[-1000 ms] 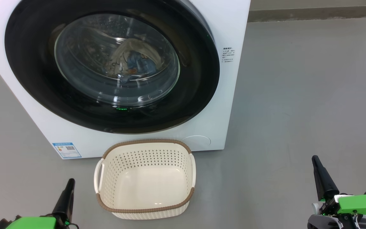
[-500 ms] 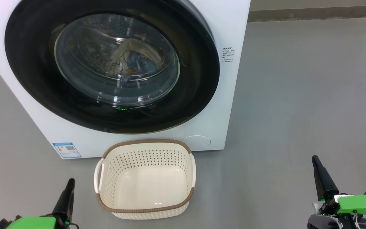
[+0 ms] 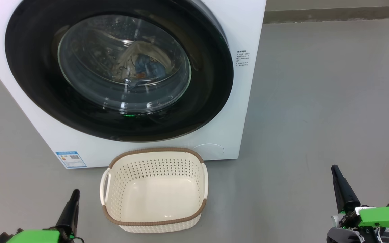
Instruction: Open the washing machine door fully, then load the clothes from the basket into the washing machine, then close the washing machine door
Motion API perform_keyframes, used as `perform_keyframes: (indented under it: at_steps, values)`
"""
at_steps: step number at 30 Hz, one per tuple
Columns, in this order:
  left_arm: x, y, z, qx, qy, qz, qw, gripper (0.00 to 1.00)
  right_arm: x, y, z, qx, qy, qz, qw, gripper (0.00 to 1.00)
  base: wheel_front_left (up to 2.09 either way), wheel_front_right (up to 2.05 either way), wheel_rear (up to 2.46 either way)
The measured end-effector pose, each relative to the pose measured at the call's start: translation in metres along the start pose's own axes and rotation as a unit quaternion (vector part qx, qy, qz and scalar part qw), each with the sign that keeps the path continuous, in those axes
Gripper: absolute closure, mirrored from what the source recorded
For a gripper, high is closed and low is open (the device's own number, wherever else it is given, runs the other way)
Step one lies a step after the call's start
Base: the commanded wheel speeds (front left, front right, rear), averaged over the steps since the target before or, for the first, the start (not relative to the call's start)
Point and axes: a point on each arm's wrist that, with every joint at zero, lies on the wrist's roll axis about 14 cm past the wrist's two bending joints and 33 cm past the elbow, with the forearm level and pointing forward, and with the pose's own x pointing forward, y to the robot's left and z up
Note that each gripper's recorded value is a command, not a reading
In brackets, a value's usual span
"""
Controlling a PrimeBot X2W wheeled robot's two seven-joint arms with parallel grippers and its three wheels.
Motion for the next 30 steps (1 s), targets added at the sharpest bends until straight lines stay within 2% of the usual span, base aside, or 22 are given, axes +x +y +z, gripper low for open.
perform_keyframes:
  at_steps: [30]
  values:
    - [0.0000,-0.0001,0.0004,0.000,-0.001,0.000,1.000,1.00,0.0000,0.0000,0.0000,0.000,0.000,0.000,1.000,1.00,0.00,0.00,0.00]
